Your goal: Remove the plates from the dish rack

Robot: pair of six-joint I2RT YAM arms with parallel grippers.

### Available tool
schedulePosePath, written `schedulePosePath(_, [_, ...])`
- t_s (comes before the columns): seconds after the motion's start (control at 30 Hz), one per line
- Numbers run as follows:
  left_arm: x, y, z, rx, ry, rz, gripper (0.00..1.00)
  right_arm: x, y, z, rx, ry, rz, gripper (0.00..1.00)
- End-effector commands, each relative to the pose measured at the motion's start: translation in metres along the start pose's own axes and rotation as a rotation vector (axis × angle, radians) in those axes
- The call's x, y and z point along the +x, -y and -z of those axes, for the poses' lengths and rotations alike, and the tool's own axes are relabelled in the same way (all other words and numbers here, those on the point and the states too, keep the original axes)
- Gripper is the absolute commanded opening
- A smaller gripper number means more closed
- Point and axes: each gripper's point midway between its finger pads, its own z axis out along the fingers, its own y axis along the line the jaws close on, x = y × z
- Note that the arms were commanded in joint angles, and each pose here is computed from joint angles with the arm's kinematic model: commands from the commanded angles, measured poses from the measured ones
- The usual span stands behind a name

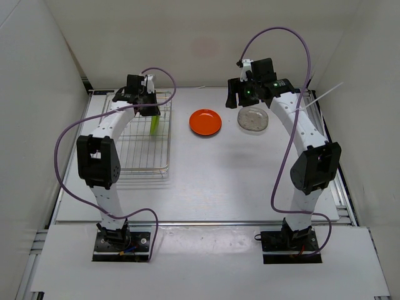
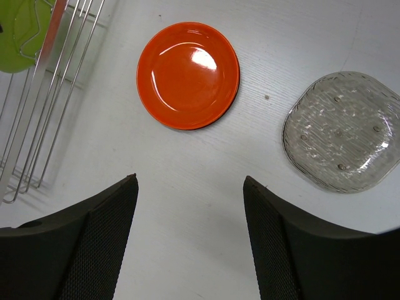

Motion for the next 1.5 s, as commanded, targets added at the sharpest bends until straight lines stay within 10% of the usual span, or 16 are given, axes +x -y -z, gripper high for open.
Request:
schedulePosePath(0.0, [-0.027,0.0,0.025,-0.026,0.059,-0.007,0.12,-0.022,-0.007,0.025,-0.005,0.074,0.025,0.72])
schedulePosePath(0.4, [-0.073,0.05,0.153,0.093,0.089,-0.207,0.12,-0.021,-0.002,0.031,0.034,0.077,0.023,0.74])
schedulePosePath(0.67, [-0.012,0.095,0.209,0.07,0.087,-0.782,0.12,-0.044,-0.02,0.058,-0.17,0.143,-0.081,1.0])
schedulePosePath(0.87, [0.025,0.133,0.216,-0.302,0.149,-1.356,0.12,-0.038,-0.082,0.093,-0.554,0.13,0.008,1.0])
schedulePosePath(1.07, [0.066,0.161,0.195,-0.422,0.146,-1.757,0.12,-0.03,-0.098,0.102,-0.539,0.132,0.059,0.93])
schedulePosePath(1.47, [0.057,0.258,0.202,-0.384,0.357,-1.744,0.12,0.002,-0.108,0.079,-0.54,0.044,0.091,0.86])
